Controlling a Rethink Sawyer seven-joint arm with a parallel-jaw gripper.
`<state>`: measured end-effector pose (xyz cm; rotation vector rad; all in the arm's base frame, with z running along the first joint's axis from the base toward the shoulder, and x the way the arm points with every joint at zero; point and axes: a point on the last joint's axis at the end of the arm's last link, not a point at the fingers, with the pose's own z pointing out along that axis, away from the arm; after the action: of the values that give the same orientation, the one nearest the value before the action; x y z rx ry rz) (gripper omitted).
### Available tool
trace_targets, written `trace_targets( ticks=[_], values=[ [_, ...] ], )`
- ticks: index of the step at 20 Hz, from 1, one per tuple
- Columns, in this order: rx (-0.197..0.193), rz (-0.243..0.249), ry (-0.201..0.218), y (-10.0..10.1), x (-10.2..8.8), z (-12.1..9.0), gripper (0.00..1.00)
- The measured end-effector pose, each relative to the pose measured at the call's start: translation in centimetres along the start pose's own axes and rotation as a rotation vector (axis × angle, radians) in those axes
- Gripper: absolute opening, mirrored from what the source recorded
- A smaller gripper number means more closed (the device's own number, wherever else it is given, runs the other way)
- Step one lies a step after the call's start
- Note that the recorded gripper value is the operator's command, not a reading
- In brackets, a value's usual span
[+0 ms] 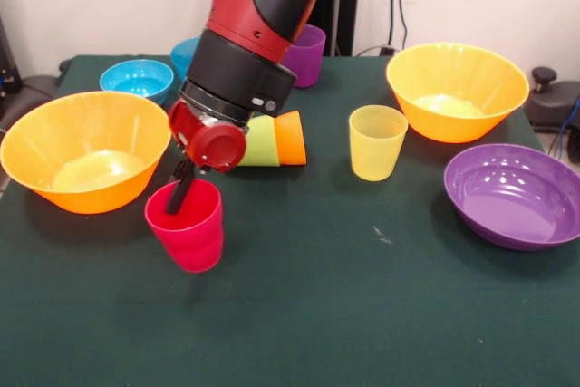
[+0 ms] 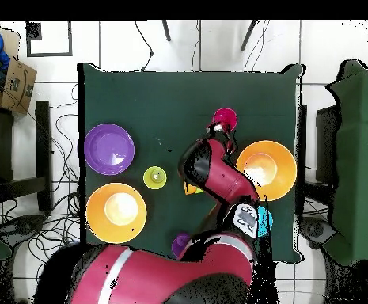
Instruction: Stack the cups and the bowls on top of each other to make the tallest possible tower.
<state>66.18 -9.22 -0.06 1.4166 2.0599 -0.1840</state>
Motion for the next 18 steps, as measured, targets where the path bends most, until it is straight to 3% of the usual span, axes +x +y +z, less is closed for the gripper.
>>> trace_targets(
  ticks=[7, 18],
  values=[
    [0.074, -0.073, 0.026, -1.7, 2.9, -0.1, 0.0],
    [0.145, -0.128, 0.019, -3.9, 2.7, 0.6, 0.0]
  ],
)
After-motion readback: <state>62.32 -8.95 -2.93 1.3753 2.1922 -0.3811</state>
